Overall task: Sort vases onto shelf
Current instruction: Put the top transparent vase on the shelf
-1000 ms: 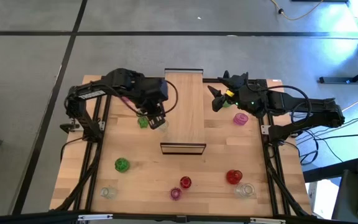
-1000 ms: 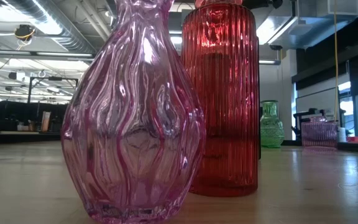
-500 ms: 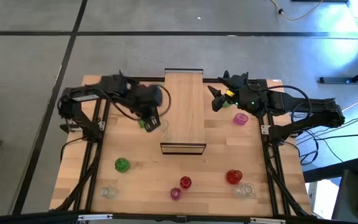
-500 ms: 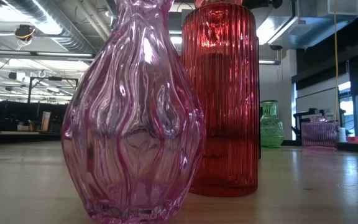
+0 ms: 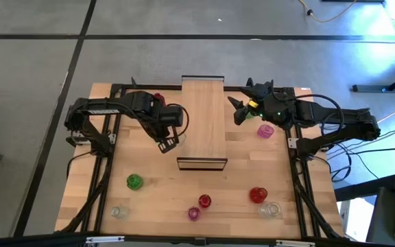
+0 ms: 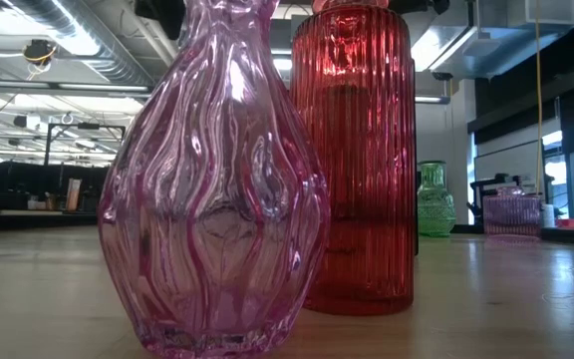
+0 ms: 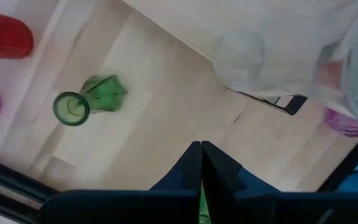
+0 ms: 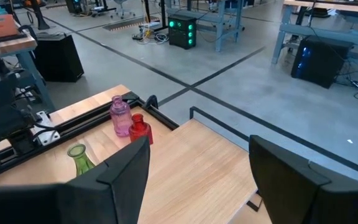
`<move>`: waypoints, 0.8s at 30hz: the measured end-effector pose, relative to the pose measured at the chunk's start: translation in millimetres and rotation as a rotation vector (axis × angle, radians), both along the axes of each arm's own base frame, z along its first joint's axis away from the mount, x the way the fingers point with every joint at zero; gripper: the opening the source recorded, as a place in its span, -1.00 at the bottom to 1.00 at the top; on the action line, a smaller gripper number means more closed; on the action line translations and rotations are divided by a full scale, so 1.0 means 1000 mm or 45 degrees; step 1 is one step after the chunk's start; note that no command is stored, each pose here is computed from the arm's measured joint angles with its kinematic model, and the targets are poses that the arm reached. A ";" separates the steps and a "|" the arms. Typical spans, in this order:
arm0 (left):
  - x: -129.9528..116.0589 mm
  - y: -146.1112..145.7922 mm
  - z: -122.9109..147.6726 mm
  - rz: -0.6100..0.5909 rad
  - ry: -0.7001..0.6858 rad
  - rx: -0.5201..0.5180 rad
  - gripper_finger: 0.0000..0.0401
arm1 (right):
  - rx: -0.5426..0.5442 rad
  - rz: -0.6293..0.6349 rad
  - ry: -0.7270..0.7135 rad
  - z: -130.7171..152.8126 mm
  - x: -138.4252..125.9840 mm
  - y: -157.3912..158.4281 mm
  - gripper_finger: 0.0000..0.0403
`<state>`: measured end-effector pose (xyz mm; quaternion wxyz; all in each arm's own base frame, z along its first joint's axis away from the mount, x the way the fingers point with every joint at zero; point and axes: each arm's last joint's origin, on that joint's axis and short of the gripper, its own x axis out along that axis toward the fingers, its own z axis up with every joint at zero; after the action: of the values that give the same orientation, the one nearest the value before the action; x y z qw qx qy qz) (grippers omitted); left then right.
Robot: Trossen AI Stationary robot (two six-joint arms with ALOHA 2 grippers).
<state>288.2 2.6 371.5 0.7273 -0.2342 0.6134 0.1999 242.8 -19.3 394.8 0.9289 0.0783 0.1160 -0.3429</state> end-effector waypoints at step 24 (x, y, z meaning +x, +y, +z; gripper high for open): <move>0.017 -0.001 0.005 -0.049 -0.231 -0.124 -1.00 | -0.001 -0.001 0.001 0.000 0.000 0.000 0.25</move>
<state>304.9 1.4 376.0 0.7712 -0.2745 0.5585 0.1340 242.8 -19.4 394.8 0.9288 0.0778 0.1161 -0.3432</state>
